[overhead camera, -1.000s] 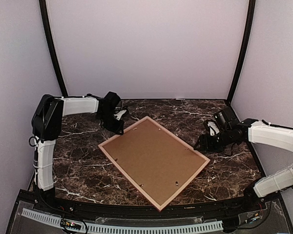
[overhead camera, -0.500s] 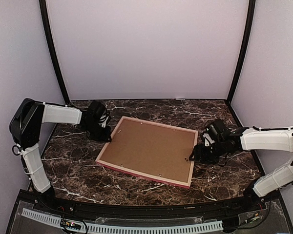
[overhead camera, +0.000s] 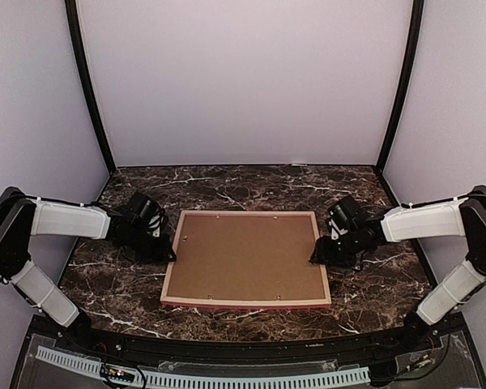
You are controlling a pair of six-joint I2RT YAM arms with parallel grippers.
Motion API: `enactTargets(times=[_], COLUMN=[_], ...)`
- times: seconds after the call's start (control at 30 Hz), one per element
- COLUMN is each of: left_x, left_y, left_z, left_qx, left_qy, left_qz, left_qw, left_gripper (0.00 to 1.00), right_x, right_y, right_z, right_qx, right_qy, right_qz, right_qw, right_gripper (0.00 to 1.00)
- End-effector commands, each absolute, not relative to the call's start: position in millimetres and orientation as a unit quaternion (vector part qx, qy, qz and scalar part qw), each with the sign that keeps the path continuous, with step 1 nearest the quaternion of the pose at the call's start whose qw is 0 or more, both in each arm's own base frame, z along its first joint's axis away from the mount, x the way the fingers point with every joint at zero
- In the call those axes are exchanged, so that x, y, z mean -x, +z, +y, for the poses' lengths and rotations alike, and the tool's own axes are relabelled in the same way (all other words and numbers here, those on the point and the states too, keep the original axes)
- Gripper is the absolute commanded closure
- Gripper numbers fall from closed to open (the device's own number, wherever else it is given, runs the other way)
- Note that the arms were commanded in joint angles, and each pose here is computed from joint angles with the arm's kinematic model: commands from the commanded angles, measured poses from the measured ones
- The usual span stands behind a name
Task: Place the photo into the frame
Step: Rotate the photo frame at the center of the board, then press the fastener onto the backboard.
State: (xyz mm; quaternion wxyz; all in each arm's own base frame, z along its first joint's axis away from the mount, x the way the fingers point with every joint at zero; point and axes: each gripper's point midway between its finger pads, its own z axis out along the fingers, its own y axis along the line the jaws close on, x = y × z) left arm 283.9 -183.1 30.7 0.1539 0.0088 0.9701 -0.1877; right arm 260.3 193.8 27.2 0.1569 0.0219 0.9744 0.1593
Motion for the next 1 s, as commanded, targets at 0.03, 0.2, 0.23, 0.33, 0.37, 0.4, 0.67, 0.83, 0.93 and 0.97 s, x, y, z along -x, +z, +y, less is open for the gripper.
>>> enactTargets(times=[0.03, 0.2, 0.23, 0.33, 0.37, 0.4, 0.67, 0.83, 0.93, 0.97], left_x=[-253, -256, -260, -270, -277, -281, -324, -339, -344, -344], left_y=[43, 58, 62, 67, 68, 69, 68, 60, 53, 52], left_z=[-189, -188, -189, -190, -190, -189, -201, -203, -204, -204], left_qx=[0.001, -0.007, -0.015, -0.031, -0.041, -0.051, -0.098, -0.11, -0.114, -0.115], left_qy=[-0.217, -0.218, -0.216, -0.202, -0.192, -0.185, -0.14, -0.113, -0.102, -0.1], left_qz=[0.967, 0.963, 0.962, 0.963, 0.963, 0.963, 0.966, 0.971, 0.973, 0.974], left_qw=[0.137, 0.158, 0.164, 0.176, 0.184, 0.187, 0.194, 0.179, 0.17, 0.168], left_gripper=[0.76, 0.55, 0.5, 0.42, 0.38, 0.34, 0.26, 0.25, 0.25, 0.26], right_x=[-291, -304, -306, -310, -310, -310, -301, -294, -293, -293], right_y=[32, 29, 28, 25, 24, 23, 18, 18, 17, 17], right_z=[194, 191, 189, 186, 185, 184, 174, 169, 165, 164], right_qx=[-0.016, -0.01, -0.01, -0.006, -0.005, -0.004, 0.021, 0.033, 0.035, 0.035], right_qy=[0.144, 0.123, 0.116, 0.105, 0.102, 0.098, 0.092, 0.095, 0.091, 0.09], right_qz=[0.971, 0.974, 0.974, 0.976, 0.976, 0.977, 0.98, 0.982, 0.982, 0.982], right_qw=[0.189, 0.191, 0.193, 0.193, 0.192, 0.191, 0.173, 0.163, 0.16, 0.159], right_gripper=[0.44, 0.58, 0.62, 0.7, 0.73, 0.75, 0.89, 0.91, 0.91, 0.91])
